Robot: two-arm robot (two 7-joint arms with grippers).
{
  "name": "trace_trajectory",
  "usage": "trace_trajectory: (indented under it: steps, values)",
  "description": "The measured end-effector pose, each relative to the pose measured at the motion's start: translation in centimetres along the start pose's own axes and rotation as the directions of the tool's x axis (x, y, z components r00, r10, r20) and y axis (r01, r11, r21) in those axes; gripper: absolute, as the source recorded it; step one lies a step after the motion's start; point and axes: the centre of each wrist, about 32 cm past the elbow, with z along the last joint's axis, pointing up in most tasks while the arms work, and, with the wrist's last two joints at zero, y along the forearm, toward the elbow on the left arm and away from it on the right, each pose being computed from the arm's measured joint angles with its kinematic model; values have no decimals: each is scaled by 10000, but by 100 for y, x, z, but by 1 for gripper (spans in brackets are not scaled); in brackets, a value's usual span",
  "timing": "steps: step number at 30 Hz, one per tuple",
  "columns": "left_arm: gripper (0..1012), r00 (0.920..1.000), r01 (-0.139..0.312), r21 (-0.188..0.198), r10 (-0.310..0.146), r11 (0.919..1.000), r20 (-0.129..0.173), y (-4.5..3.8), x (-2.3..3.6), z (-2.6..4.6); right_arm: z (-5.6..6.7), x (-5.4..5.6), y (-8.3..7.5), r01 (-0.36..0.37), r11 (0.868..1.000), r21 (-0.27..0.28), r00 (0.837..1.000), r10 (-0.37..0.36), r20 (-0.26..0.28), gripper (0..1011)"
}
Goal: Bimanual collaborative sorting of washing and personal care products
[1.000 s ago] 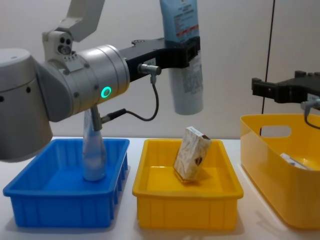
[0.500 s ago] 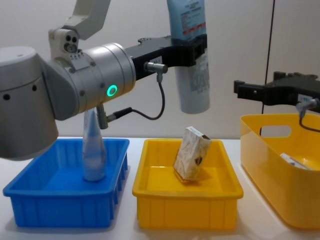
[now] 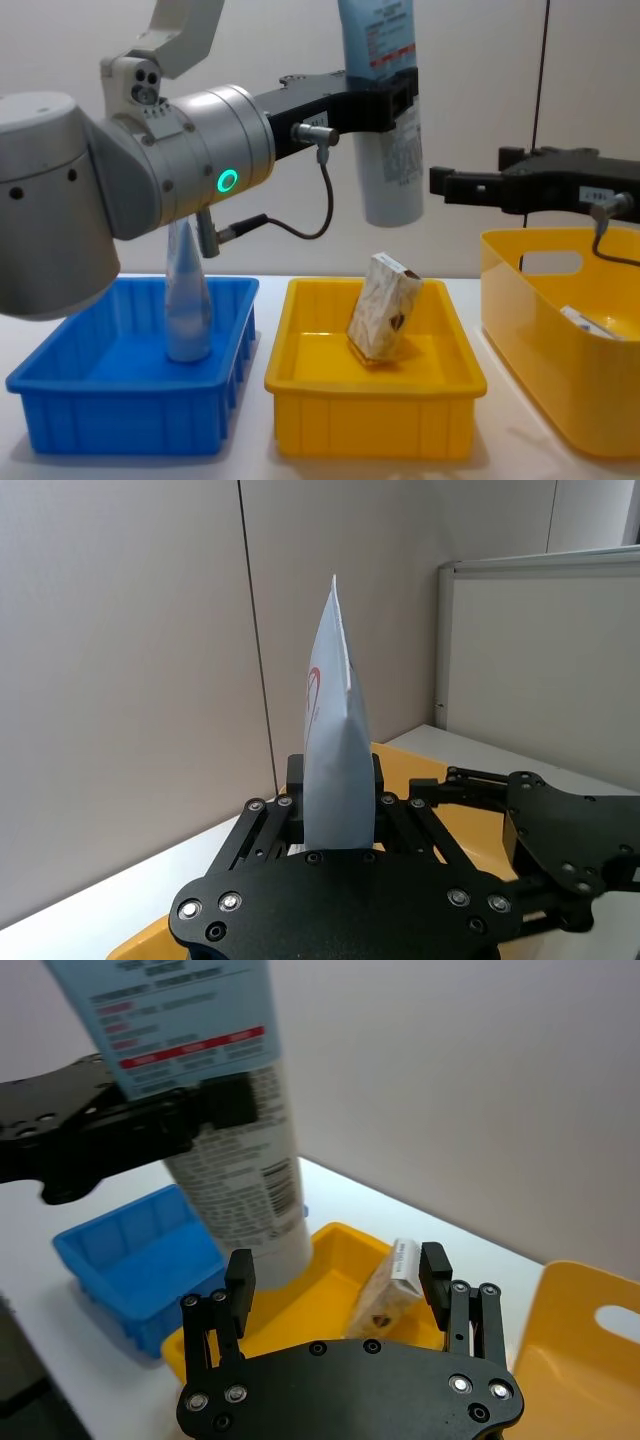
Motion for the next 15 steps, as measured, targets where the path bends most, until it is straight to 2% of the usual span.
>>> trace_trajectory:
  steps: [5, 15]
  values:
    - [264, 10000, 12, -4, -12, 10000, 1, -3, -2, 1, 52, 40, 13, -617, 9980, -147, 9981, 618, 67, 1004]
    - [264, 10000, 19, -6, -19, 10000, 0, -5, -4, 2, 98, 103, 89, -1297, 9905, -460, 9912, 1307, 205, 1004]
